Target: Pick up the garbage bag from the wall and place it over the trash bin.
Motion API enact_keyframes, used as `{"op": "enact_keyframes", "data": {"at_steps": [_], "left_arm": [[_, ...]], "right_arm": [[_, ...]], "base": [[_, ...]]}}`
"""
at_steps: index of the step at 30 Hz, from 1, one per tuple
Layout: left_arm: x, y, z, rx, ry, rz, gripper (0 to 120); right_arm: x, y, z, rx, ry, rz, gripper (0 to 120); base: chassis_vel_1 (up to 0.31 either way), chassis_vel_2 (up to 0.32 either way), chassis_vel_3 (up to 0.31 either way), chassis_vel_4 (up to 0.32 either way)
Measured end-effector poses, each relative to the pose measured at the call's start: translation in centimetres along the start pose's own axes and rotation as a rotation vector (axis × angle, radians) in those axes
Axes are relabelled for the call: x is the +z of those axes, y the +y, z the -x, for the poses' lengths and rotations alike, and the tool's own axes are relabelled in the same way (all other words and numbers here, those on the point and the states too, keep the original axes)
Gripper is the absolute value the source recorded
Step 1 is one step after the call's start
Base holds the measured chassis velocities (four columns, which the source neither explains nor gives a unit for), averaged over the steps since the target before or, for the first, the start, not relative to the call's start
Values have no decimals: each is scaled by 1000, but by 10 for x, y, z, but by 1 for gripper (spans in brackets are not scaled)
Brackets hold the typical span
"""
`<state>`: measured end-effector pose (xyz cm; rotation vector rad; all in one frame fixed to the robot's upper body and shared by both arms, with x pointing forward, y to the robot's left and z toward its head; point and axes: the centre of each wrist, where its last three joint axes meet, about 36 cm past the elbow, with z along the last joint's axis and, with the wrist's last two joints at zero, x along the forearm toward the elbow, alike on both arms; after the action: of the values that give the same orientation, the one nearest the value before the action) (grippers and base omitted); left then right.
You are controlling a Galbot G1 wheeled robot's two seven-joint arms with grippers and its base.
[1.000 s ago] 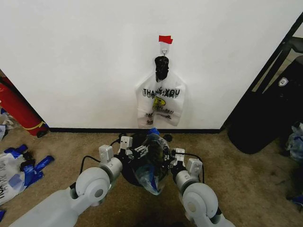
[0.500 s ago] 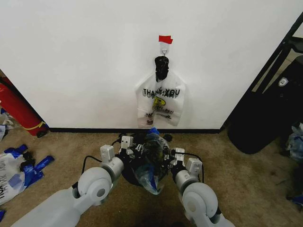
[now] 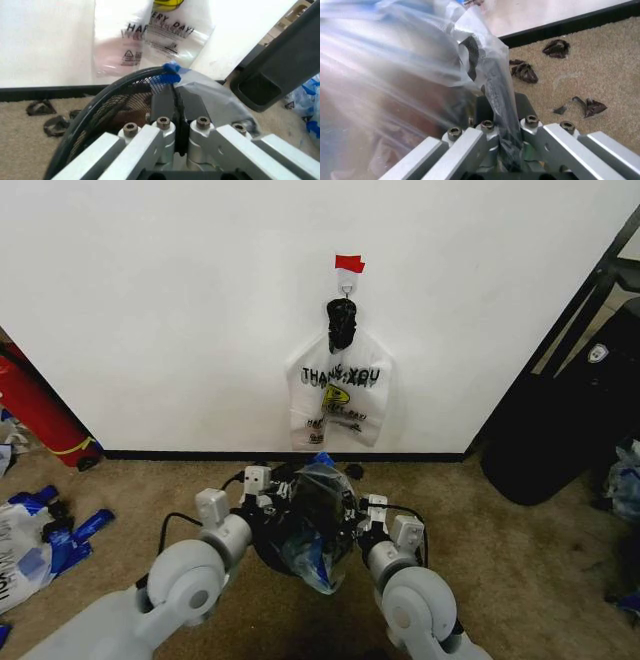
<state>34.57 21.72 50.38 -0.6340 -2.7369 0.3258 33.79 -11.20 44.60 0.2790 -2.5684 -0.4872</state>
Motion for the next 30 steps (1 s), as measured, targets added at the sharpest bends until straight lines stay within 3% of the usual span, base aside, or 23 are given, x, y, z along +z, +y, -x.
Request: {"op": "enact_keyframes", "data": {"at_steps": [5, 19, 30], "left_arm": [[-11, -1, -13, 0, -19, 16, 0], [-35, 15, -19, -49, -37, 73, 0], [-45, 56, -7, -151, -5, 101, 0]], "right_arm": [[-1, 1, 2, -8, 2, 3, 0], [2, -3, -1, -18, 11, -4, 0], [7, -14, -8, -28, 4, -17, 0]], "base": [[0, 0, 0, 0], [0, 0, 0, 0], [0, 0, 0, 0]]}}
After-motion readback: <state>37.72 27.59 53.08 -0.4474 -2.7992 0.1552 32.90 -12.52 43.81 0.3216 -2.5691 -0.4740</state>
